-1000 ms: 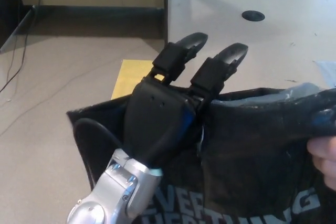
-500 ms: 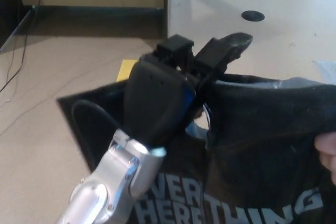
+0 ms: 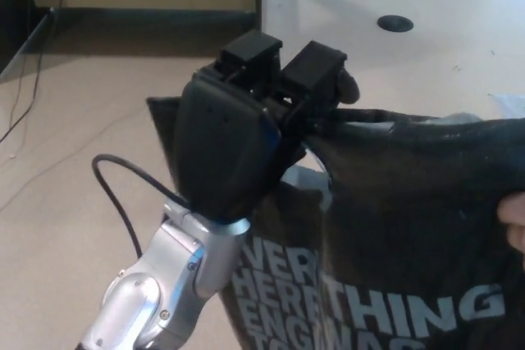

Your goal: A person is holding a plastic bag and the robot extends its left hand to grab the bag by hooking its thumb into the holes at the top and brings its hand down by its side. Then it extends its arm again to hand the plastic bag back to the person.

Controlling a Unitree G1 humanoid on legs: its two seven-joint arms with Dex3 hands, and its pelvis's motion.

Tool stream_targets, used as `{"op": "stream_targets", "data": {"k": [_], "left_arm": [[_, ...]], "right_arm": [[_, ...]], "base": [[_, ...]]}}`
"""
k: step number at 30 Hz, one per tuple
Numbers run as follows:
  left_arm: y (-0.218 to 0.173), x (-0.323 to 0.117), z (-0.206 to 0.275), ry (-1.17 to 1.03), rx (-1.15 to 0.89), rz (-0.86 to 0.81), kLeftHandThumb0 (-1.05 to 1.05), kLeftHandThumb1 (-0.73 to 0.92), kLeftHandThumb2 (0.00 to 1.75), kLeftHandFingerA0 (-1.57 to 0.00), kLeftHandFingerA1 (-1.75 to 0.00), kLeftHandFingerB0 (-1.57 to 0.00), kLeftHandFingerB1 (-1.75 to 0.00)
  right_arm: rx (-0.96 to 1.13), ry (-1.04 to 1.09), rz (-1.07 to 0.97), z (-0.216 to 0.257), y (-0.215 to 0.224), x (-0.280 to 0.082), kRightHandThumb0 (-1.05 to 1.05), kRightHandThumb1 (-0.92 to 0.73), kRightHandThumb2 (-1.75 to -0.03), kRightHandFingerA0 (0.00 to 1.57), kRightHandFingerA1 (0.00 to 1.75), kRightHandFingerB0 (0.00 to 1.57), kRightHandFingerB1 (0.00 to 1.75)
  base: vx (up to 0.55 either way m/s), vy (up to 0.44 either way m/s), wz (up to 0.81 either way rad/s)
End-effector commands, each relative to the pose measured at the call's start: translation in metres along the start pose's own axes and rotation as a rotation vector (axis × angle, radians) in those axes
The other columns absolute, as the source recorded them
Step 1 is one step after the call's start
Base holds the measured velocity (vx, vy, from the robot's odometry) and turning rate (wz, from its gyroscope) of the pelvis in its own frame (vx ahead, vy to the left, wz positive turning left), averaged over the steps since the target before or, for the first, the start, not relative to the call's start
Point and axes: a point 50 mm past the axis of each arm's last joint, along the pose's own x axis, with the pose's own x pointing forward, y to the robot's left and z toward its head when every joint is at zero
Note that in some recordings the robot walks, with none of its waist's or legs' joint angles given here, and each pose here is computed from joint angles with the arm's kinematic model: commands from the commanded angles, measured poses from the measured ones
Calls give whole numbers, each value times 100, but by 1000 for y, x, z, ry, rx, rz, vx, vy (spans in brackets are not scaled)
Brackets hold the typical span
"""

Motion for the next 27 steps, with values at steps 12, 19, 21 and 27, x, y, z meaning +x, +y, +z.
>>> {"op": "stream_targets", "data": {"k": [12, 19, 21, 27], "left_arm": [[51, 6, -40, 33, 44, 157, -9, 56, 106, -122, -134, -77, -105], [74, 10, -57, 22, 89, 191, -7, 66, 89, -91, -170, -70, -131], [88, 10, -63, 15, 128, 204, -6, 57, 108, -121, -136, -82, -110], [116, -16, -79, 49, 171, 183, -5, 64, 97, -94, -174, -78, -133]], "right_arm": [[-4, 40, 5, -13, 0, -9, -31, -69, -61, 79, 51, 64, 44], [6, 22, -4, -9, 0, -6, -29, -68, -60, 80, 52, 65, 46], [6, 12, -4, -6, -1, -4, -29, -68, -60, 80, 52, 64, 46], [3, 21, 2, -13, 0, -10, -30, -69, -61, 78, 51, 65, 46]], "base": [[0, 0, 0], [0, 0, 0], [0, 0, 0], [0, 0, 0]]}}
